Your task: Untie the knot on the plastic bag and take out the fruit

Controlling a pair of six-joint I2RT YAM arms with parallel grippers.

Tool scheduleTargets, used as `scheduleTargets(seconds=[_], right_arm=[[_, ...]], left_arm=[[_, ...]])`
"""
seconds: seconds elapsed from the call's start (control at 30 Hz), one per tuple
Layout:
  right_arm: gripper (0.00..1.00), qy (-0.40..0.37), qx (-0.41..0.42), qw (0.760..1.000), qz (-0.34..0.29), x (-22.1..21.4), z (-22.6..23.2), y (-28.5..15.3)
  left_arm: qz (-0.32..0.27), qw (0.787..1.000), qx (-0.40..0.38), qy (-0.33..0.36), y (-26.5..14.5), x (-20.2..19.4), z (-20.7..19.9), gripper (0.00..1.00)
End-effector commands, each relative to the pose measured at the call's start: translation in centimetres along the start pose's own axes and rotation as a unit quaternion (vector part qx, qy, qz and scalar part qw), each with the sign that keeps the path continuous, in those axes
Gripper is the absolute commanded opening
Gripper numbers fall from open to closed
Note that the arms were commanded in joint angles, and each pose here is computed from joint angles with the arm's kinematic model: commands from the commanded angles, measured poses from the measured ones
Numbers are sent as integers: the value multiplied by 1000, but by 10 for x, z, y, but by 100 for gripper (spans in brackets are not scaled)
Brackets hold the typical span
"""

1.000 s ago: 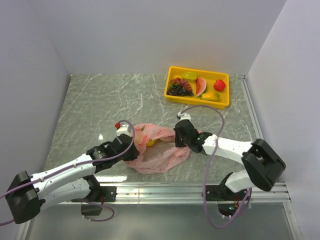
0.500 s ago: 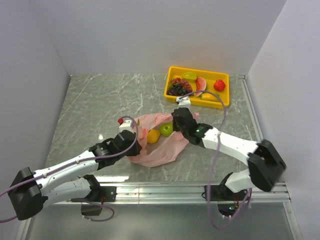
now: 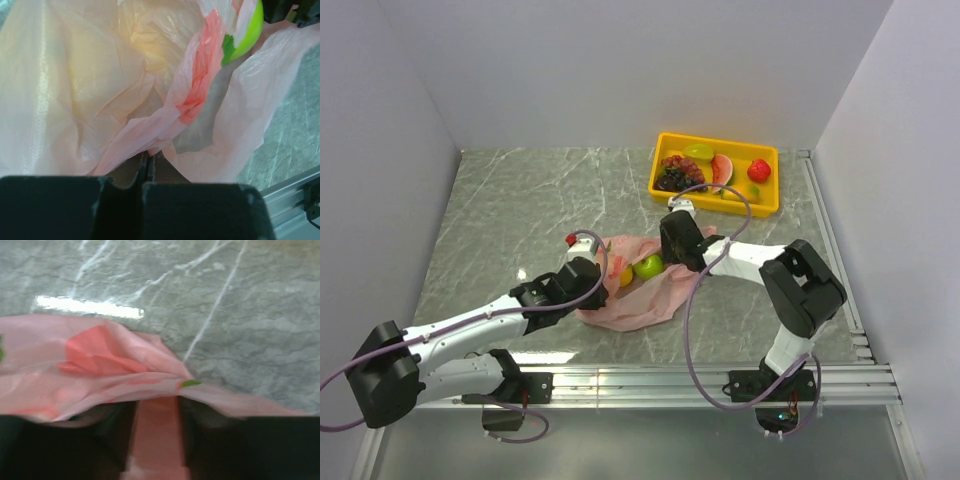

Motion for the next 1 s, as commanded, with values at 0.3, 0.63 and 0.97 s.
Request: scheduleTargets(seconds=[0.3, 0.63, 0.97], right_arm=[[70, -65, 73, 985, -143, 65, 20, -114], [69, -65, 118, 982, -134, 57, 55, -112], [80, -76, 113, 988, -77, 26, 73, -63]], left_arm=[[-33, 999, -10, -19, -1, 27, -29, 1], [-23, 1000, -1, -20, 7, 25, -31, 0], [-18, 1000, 5, -18, 8, 22, -28, 0]])
Point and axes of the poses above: each gripper's point midway between its finger pads, its own y axis out along the fingers, its own z axis along the line the jaws close on, x = y × z, the point moved 8 cm from there along -y, back along the fingers, and after that the axes turned 9 degrees about -y, right-handed, at the moved point
